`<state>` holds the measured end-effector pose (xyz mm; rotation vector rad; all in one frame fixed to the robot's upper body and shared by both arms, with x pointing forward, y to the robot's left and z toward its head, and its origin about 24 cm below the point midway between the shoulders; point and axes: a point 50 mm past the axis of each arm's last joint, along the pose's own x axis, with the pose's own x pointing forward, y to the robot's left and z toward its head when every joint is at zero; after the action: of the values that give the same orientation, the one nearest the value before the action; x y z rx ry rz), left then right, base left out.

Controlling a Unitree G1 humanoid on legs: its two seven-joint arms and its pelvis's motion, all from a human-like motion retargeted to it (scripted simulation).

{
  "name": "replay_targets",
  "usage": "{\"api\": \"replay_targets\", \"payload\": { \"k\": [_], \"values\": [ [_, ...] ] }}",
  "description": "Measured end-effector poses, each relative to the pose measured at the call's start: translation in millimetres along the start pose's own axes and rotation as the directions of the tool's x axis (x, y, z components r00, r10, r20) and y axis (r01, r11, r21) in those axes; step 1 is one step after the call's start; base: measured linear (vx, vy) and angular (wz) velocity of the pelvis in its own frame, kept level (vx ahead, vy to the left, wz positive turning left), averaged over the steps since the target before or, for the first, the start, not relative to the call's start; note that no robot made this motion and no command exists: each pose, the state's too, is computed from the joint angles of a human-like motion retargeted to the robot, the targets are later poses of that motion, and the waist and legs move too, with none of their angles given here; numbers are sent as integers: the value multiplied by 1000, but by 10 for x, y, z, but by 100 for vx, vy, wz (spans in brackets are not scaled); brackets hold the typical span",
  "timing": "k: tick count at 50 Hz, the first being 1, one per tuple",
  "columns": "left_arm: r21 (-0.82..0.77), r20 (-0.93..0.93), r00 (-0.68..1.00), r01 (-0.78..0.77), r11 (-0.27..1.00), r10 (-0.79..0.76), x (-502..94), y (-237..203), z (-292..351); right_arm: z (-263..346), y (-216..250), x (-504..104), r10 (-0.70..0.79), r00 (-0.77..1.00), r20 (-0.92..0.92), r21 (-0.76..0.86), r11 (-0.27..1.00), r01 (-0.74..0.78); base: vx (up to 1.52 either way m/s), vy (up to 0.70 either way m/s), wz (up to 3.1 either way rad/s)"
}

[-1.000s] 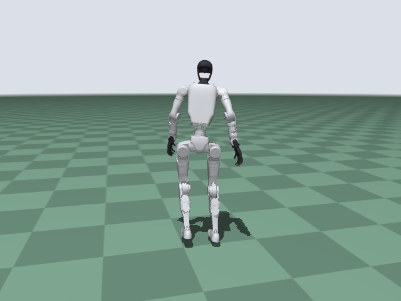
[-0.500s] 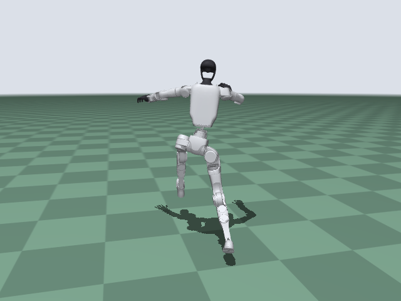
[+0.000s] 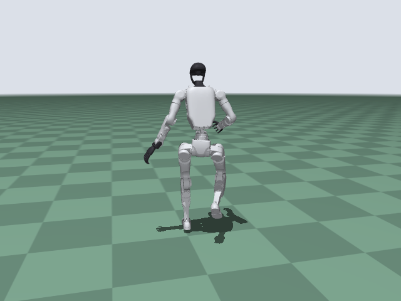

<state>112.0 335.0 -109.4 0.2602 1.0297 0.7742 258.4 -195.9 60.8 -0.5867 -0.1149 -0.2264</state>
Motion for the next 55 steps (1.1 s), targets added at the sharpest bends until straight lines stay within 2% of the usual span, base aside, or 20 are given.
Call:
{"api": "replay_targets", "payload": {
  "k": [2,4,6,9,12,14,17,21,24,29,32,34,36,39,43,46,49,52,55],
  "values": [
    [332,172,971,103,938,-167,-198,-506,97,-103,228,-101,114,993,-21,-28,993,-114,54,11,147],
    [603,299,903,73,794,-309,-399,-804,109,-164,274,-268,199,980,-14,-21,980,-200,58,7,219],
    [602,386,841,83,794,-380,-543,-1017,249,-197,325,-331,226,974,-29,-18,974,-227,62,-1,123],
    [442,437,816,171,881,-378,-684,-1199,407,-278,382,-412,207,975,-87,-20,978,-209,63,-6,131],
    [338,444,796,276,900,-411,-747,-1289,581,-410,475,-455,211,964,-163,-43,974,-220,52,-12,53],
    [333,460,766,319,887,-449,-755,-1293,731,-547,569,-446,243,942,-230,-91,959,-269,40,-15,7],
    [424,509,711,283,860,-485,-740,-1202,875,-793,621,-481,266,904,-335,-115,941,-319,39,-14,-15],
    [327,558,706,296,898,-436,-727,-1108,958,-1097,660,-623,309,827,-469,-59,924,-378,32,-8,-22],
    [264,487,757,347,900,-435,-640,-1087,786,-1379,613,-856,271,743,-611,-14,936,-352,27,-1,8],
    [139,218,873,415,899,-436,-461,-1070,230,-1763,488,-1294,217,537,-815,28,941,-338,20,1,0],
    [53,43,907,417,907,-420,-413,-1035,-132,-1877,418,-1505,199,459,-866,12,925,-379,16,4,-16],
    [64,-48,914,405,912,-402,-414,-999,-358,-1918,380,-1634,200,427,-882,20,920,-391,16,5,-2],
    [120,-109,917,396,910,-384,-434,-960,-549,-1936,364,-1749,202,397,-895,59,937,-343,15,5,14],
    [170,-174,908,409,897,-381,-484,-920,-770,-1937,373,-1892,217,345,-913,156,968,-195,13,4,14],
    [89,-191,889,438,895,-416,-539,-909,-877,-1885,417,-1943,244,339,-908,251,968,-25,9,4,-7],
    [23,-150,890,438,899,-430,-550,-888,-850,-1840,446,-1874,240,377,-894,252,968,-18,7,3,-24],
    [99,-73,909,416,904,-411,-534,-820,-782,-1814,463,-1754,228,434,-872,186,973,-137,5,1,-34],
    [359,23,913,373,856,-407,-518,-763,-711,-1798,449,-1627,204,509,-836,53,954,-295,0,0,0],
    [594,61,891,330,733,-451,-489,-759,-660,-1784,457,-1541,236,551,-801,-21,908,-418,0,0,0]
  ]
}}
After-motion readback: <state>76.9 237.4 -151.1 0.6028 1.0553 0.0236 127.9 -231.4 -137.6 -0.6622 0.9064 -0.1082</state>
